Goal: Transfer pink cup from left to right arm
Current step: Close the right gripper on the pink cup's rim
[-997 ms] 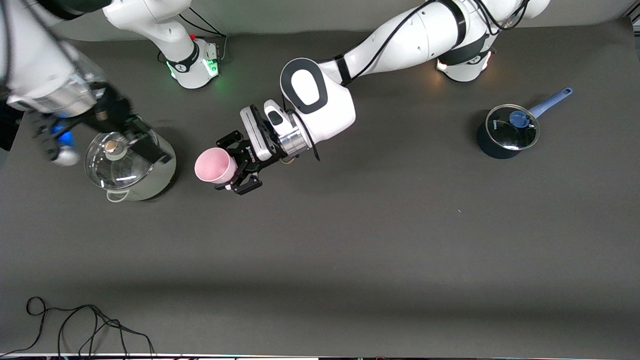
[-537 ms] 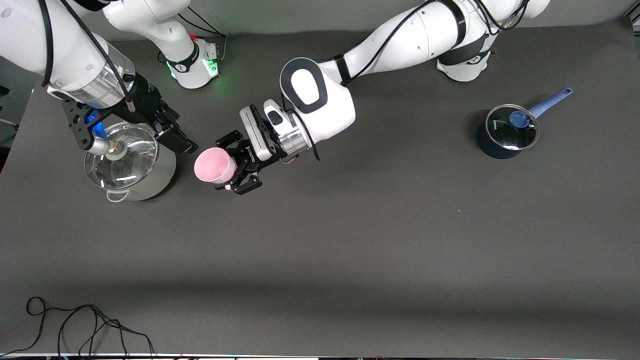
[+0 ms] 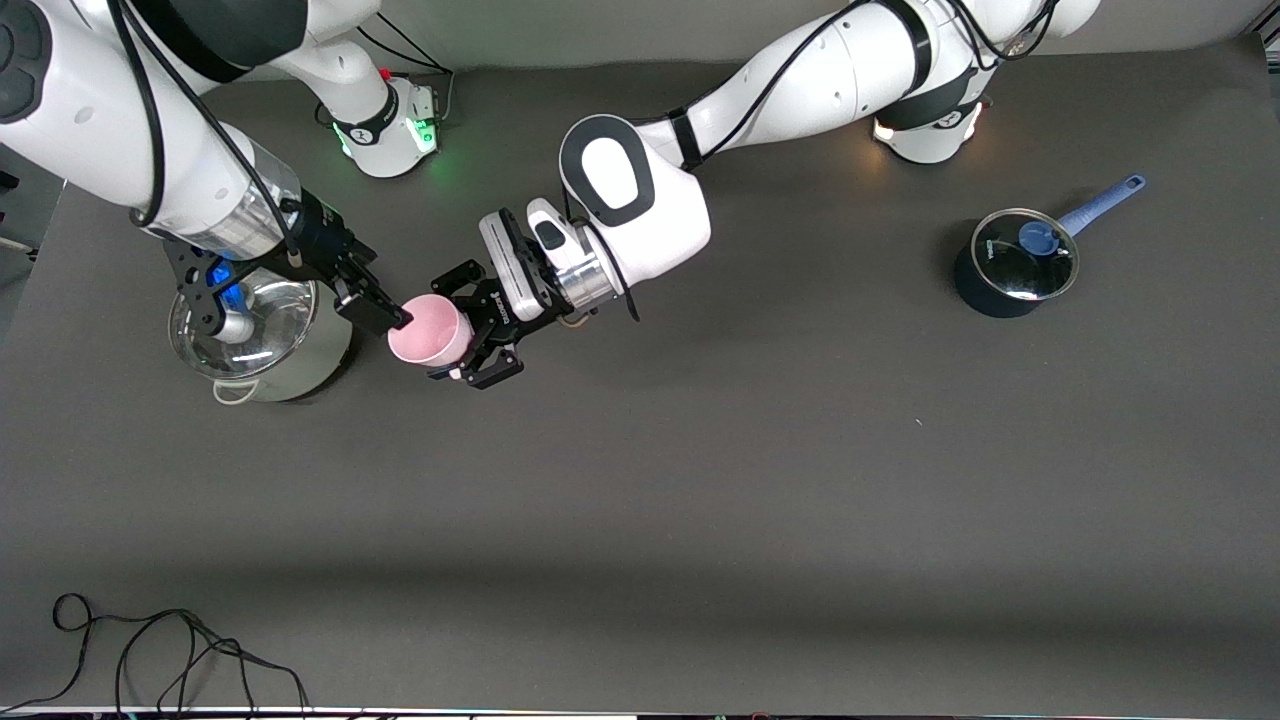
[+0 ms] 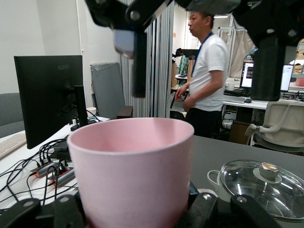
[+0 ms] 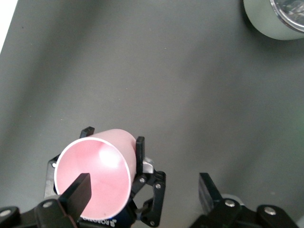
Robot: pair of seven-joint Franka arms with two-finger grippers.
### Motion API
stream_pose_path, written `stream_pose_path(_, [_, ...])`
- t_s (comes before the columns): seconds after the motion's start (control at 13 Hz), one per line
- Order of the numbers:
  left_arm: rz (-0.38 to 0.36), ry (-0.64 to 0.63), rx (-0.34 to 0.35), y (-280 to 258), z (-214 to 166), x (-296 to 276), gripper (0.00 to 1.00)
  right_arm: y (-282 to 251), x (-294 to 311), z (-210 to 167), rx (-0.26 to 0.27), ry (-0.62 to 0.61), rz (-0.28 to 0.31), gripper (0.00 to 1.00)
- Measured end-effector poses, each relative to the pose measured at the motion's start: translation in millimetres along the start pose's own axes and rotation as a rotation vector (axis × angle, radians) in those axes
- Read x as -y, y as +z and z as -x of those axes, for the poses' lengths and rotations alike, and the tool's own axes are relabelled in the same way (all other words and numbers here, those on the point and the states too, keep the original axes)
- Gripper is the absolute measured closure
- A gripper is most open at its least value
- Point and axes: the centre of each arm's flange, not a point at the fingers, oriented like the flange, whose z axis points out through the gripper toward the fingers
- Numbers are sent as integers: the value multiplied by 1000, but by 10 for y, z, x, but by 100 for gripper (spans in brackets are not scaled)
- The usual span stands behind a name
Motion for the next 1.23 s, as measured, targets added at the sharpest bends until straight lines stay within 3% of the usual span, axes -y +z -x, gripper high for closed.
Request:
stream_pose_path(0.61, [1,0,0,2,-1,-8,35,217,66,-51,8,11,-3,2])
stream_pose_path(1.23, [1,0,-1,3,-6,-13,35,219,89,41,16,28,-7,96])
